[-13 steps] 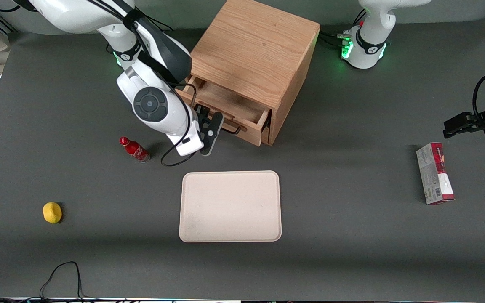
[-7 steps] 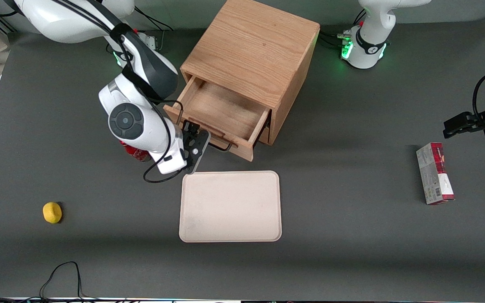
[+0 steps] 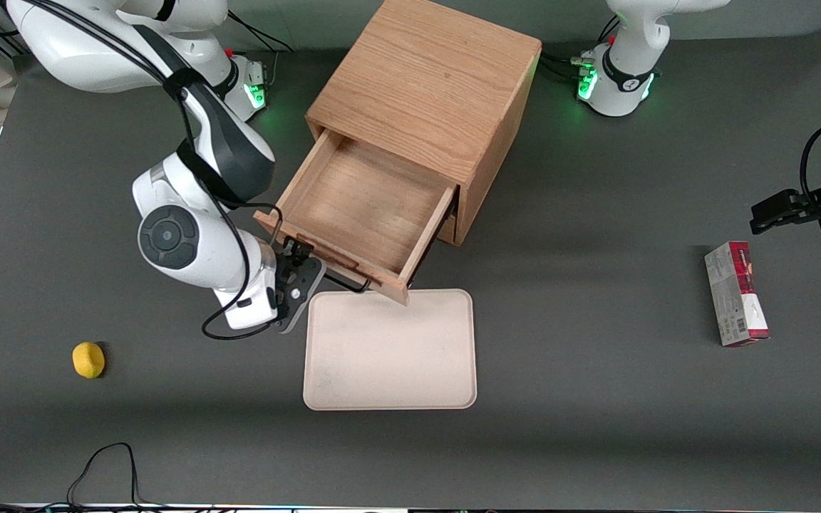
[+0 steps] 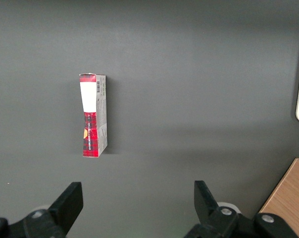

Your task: Open upper drawer

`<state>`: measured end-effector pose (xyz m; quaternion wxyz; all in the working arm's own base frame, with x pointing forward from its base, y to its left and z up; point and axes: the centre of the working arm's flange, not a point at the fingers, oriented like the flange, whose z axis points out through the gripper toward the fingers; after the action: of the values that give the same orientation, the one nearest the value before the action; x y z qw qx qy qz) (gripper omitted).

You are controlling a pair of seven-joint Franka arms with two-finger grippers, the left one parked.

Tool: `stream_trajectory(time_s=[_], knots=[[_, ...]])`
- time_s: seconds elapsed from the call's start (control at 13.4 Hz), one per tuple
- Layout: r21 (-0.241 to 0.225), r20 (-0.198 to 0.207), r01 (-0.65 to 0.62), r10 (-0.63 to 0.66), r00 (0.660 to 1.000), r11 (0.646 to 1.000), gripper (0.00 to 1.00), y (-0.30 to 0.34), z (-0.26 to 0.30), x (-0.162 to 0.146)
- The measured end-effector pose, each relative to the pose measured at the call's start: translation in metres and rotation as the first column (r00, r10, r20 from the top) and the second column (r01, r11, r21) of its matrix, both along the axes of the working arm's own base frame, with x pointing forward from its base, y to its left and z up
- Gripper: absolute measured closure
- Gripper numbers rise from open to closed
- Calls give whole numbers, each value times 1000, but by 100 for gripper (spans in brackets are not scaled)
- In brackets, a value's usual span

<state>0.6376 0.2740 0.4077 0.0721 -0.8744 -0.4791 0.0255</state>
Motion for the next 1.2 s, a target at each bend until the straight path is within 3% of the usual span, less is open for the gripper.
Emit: stream_trajectory(time_s=[0.22, 0.75, 0.82, 0.97, 1.05, 1.2], knots=[[-1, 33, 39, -39, 999, 999, 0, -19, 12, 16], [27, 164, 142, -145, 976, 989, 0, -70, 79, 49], [28, 151, 197, -199, 968, 980, 0, -89, 92, 49], [-6, 55, 387, -387, 921, 922, 0, -139, 123, 33], [-32, 34, 477, -476, 879, 878, 0, -158, 142, 20], [-77, 38, 597, -596, 802, 798, 0, -177, 167, -9]])
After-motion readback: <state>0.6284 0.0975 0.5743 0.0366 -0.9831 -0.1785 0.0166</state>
